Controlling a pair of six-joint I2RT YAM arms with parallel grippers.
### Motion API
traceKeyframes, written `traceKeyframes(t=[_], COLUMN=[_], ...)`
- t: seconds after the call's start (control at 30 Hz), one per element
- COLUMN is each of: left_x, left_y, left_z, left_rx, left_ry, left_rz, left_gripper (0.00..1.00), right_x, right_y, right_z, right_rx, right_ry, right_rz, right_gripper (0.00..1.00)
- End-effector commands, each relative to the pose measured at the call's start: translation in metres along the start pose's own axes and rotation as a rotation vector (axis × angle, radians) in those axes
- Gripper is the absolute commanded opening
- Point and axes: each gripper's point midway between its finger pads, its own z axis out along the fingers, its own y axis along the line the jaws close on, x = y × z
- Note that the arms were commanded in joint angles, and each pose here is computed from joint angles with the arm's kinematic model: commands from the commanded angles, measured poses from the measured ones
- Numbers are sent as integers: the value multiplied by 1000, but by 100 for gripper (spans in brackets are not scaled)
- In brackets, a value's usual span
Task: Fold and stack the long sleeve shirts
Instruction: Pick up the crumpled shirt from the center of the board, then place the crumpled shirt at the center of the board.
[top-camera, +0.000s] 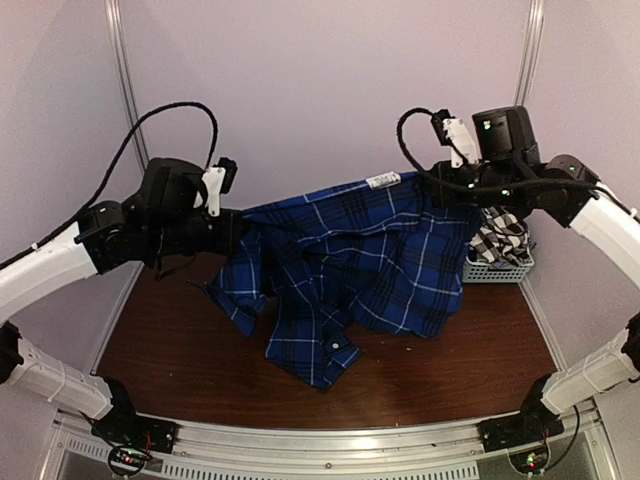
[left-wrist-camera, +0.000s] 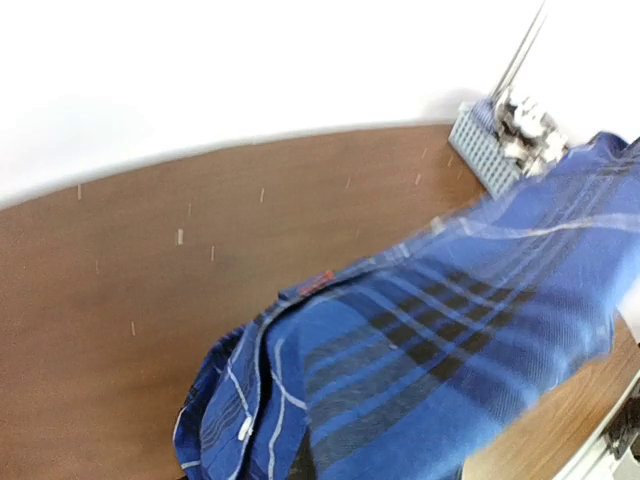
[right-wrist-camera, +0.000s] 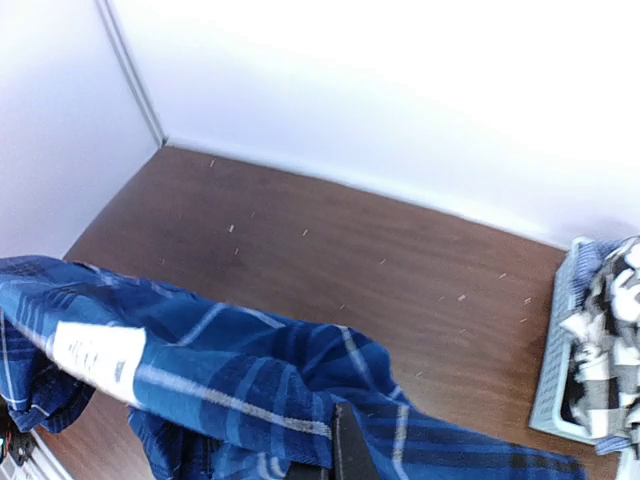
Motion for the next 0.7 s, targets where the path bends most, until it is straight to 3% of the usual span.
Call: traceKeyframes(t=[0.0,0.17,0.33,0.43,0.67], left_x=[-67,-123,-149,-146,-86], left_y=[-8,-38,-64,-78,-91], left_z=[-16,-30,-44,-53,-27], left_rx=[-51,21,119,208,339], left_ry=[-120,-200,-213,-200,-19], left_rz=[162,260,353,399,494], left_gripper=[0,0,0,1,5], right_x=[-13,-44,-51,-47,-16], right_y=[-65,-86,-79,-78,-74], right_z=[-54,-83,-89,-96,-103], right_rx=[271,326,286,265,212], right_ry=[19,-53,-51,-43,30], right_rz=[-99,-106,-127,-122,-110], right_gripper=[0,0,0,0,0])
